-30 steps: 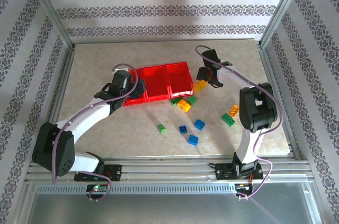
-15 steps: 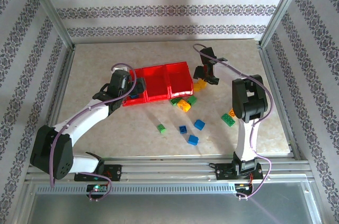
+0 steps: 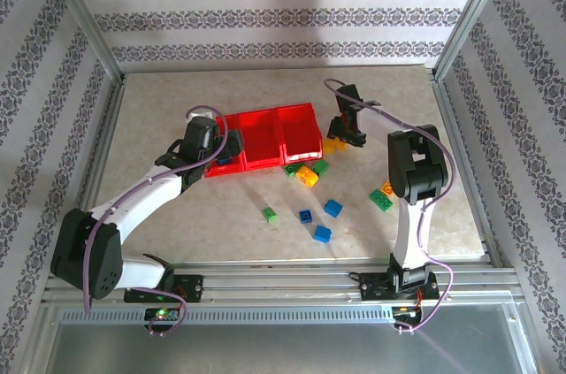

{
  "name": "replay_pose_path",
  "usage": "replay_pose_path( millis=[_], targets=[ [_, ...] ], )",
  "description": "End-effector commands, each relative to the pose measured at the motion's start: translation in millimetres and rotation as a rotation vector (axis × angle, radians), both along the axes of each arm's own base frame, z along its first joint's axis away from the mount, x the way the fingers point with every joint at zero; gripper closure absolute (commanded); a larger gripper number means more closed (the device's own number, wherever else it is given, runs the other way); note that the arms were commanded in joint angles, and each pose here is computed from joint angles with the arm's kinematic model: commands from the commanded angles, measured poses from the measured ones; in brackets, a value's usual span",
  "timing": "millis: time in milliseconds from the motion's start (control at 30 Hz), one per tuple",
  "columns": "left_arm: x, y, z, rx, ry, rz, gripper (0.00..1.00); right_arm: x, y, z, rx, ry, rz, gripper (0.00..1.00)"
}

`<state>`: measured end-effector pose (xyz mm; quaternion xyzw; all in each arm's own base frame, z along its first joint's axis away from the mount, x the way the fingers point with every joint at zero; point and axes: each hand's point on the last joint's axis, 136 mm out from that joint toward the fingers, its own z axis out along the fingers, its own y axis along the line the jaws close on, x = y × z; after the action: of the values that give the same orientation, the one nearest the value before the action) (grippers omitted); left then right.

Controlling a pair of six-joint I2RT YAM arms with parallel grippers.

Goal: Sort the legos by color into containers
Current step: Move the lego to the middle-right of the table, then pick up the lego from the middle-right of the table.

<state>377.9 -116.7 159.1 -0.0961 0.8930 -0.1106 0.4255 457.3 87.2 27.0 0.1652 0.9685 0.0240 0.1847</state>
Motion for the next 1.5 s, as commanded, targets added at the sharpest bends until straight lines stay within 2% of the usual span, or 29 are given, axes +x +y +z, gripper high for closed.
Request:
replay_pose_path(
  millis=[0,167,400,800,933,1067,1467],
  targets=[
    [4,-2,2,-0.007,-0.009,0.007,0.0,-15,-12,-1,-0.011,0.028,-0.024,0.37],
    [3,-1,1,-0.006,-0.003,0.009,0.0,-25,-11,-5,0.007,0.047,-0.024,0.4],
    [2,0,-3,-0.006,0.006,0.014,0.0,-39,-13,-6,0.002,0.059,-0.037,0.38],
    [3,-2,-3,-0.008,0.011,0.012,0.0,-73,-23,2,-0.013,0.064,-0.057,0.46],
    [3,-1,-5,-0.007,0.016,0.013,0.0,-87,-25,4,-0.007,0.069,-0.06,0.46],
    [3,-2,-4,-0.004,0.015,0.011,0.0,-95,-24,6,0.006,0.065,-0.06,0.42],
    [3,-3,-4,-0.017,0.02,0.009,0.0,-94,-16,-9,0.021,0.09,-0.033,0.42]
  ],
)
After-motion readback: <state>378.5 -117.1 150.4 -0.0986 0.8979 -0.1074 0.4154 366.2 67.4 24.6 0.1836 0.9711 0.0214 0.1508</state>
